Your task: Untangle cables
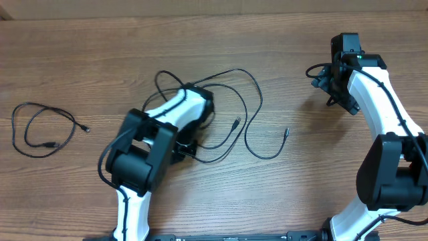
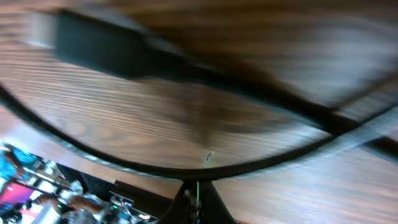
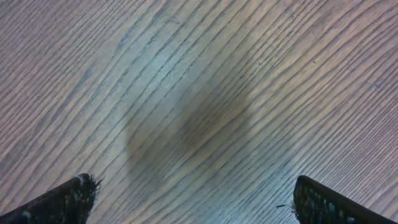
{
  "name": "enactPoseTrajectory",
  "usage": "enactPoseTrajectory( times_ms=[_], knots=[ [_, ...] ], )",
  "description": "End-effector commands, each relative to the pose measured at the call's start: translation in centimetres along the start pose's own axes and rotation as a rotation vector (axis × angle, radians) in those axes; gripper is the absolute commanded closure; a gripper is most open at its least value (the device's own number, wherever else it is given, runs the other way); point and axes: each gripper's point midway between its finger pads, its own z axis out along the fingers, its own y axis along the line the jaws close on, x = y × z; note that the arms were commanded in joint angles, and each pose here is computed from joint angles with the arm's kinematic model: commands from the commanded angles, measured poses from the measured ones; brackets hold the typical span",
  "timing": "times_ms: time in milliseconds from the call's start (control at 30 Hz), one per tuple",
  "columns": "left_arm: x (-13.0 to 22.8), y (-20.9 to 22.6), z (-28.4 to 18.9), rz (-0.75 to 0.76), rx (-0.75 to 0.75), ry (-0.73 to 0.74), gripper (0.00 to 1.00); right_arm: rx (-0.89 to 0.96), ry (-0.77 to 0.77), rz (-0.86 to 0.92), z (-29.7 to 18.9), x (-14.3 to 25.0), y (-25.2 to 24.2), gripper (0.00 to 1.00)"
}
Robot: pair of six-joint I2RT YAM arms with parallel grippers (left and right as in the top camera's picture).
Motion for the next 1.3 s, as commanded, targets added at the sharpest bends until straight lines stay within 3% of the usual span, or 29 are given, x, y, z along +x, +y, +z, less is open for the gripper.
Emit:
enactPoseTrajectory(
  times_ms=[0,233,400,500,600,833,933,1033,1267],
  knots=[
    [-1.3,2.6,-0.6,-0.110,0.018,-0.017,0.96,0.002,-0.012,0.009,-0.3,-0.2,-0.1,0.00],
    [-4.7,6.0,-2.7,-0.330,0.202,-0.071,0.96,0.002,-0.012,0.009,-0.3,-0.2,-0.1,0.00],
    [-5.5,5.6,-4.1,-0.272,0.389,-0.076,0.95,0.002,-0.012,0.009,-0.3,-0.2,-0.1,0.00],
    [-4.1,5.0,-4.0,-0.227,0.431,-0.017,0.83,0.002,-0.012,0.009,-0.3,-0.2,-0.1,0.00],
    [-3.5,4.5,-4.2,-0.186,0.458,0.001,0.81,0.002,-0.012,0.009,-0.3,-0.2,-0.1,0.00],
    [-4.8,4.3,-6.7,-0.258,0.639,-0.085,0.72,0.002,-0.012,0.009,-0.3,-0.2,-0.1,0.00],
    [-3.9,5.7,-6.8,-0.310,0.600,-0.079,0.62,0.002,-0.012,0.009,-0.3,-0.2,-0.1,0.00],
    [-2.5,8.0,-5.3,-0.415,0.445,-0.022,0.55,0.002,-0.012,0.009,-0.3,-0.2,-0.1,0.00],
    [-2.5,8.4,-3.1,-0.524,0.369,0.001,0.50,0.002,-0.012,0.009,-0.3,-0.2,-0.1,0.00]
  ],
)
